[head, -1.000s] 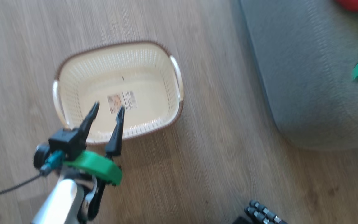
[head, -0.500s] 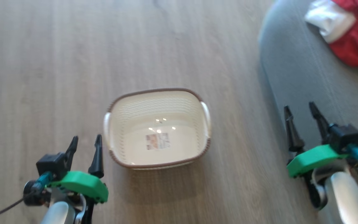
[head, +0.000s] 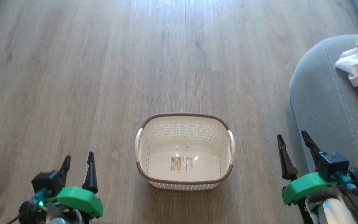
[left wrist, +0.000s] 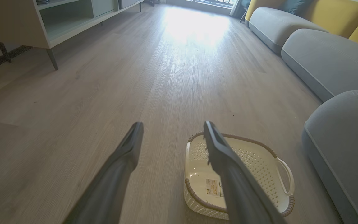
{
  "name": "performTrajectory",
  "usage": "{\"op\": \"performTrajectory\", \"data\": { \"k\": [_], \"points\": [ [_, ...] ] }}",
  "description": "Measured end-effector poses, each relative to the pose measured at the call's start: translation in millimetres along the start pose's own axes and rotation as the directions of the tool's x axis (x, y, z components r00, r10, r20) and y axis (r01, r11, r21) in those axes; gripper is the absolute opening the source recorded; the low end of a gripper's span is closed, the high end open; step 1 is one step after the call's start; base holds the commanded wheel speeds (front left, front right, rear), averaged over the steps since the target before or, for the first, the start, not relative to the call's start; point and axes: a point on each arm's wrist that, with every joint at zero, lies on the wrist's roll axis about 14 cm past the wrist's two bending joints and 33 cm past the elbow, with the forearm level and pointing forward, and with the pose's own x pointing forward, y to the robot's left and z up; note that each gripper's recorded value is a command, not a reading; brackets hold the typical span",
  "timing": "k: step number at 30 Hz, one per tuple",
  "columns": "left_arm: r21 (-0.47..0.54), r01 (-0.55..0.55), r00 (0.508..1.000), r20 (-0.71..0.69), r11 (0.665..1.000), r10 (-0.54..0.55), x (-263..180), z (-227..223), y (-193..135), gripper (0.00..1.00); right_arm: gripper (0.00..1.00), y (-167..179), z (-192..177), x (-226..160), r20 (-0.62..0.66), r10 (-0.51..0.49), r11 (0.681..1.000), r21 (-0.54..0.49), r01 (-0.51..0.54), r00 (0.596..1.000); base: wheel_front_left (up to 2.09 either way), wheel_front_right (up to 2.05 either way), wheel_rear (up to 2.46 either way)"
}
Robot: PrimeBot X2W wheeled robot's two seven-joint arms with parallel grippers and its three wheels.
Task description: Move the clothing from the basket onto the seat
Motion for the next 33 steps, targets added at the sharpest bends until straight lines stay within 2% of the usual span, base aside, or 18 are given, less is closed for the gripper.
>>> {"op": "performTrajectory", "data": {
  "k": [11,12,18,33],
  "points": [
    [-0.005,-0.008,1.000,0.030,1.000,0.008,-8,6,2,1.00,1.00,3,9,-3,0.026,0.006,1.000,0.003,-0.006,1.000,0.00,0.00,0.00],
    [-0.006,-0.012,1.000,0.024,1.000,0.012,-8,4,3,0.00,0.00,3,6,-3,0.019,0.006,1.000,0.004,-0.006,1.000,0.00,0.00,0.00],
    [-0.023,-0.045,0.995,-0.090,0.999,0.042,-24,-31,11,0.00,0.00,1,-30,-20,-0.098,-0.007,0.999,0.039,0.011,0.995,0.00,0.00,0.00],
    [-0.179,-0.075,0.991,-0.120,0.981,0.053,-22,-32,12,0.00,0.00,-8,-28,-20,-0.104,-0.057,0.974,0.214,0.078,0.993,0.00,0.00,0.00]
  ]
}}
